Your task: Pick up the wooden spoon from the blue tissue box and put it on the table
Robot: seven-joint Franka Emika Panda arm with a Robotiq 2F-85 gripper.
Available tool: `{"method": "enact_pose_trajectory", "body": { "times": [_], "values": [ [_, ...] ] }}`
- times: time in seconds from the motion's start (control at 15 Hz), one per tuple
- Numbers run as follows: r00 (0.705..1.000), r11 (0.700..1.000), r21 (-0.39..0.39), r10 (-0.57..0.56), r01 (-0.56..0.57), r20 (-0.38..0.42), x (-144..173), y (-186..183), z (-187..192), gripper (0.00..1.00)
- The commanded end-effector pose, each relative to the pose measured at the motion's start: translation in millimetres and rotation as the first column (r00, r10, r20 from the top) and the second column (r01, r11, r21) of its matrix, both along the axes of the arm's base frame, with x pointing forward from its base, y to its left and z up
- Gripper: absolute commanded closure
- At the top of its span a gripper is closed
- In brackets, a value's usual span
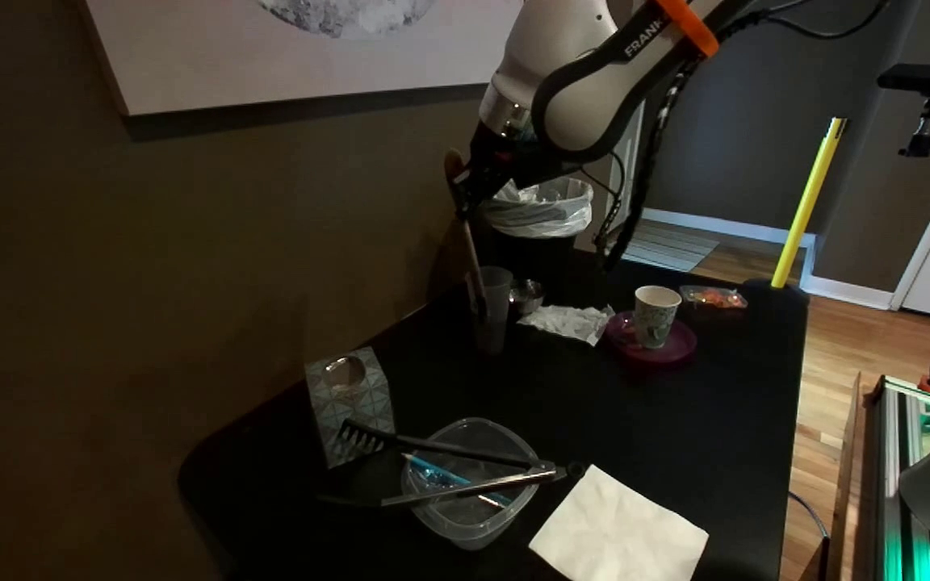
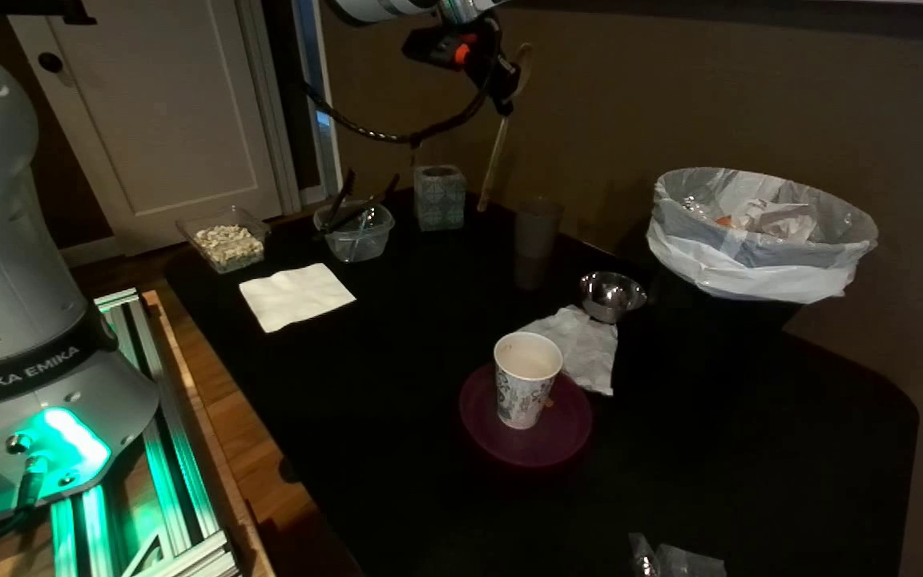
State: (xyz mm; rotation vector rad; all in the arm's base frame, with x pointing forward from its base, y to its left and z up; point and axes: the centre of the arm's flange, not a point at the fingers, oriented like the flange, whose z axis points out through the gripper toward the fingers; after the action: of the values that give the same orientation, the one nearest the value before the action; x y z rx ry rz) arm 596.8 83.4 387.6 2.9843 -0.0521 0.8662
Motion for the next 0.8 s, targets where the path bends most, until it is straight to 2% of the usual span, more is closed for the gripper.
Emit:
{"method": "enact_pose_trajectory", "body": {
  "times": [0.0, 0.2, 0.4, 0.6, 0.73],
  "values": [
    [0.984, 0.987, -0.087, 0.127, -0.138, -0.125, -38, 24, 0, 0.98],
    [0.945, 0.951, -0.090, 0.276, -0.295, -0.177, -57, 53, -1, 0.98],
    [0.886, 0.913, -0.126, 0.332, -0.389, -0.324, -69, 71, -24, 0.98],
    [0.808, 0.883, -0.138, 0.335, -0.449, -0.484, -77, 76, -55, 0.98],
    [0.746, 0.869, -0.136, 0.317, -0.476, -0.586, -81, 76, -79, 0.98]
  ]
}}
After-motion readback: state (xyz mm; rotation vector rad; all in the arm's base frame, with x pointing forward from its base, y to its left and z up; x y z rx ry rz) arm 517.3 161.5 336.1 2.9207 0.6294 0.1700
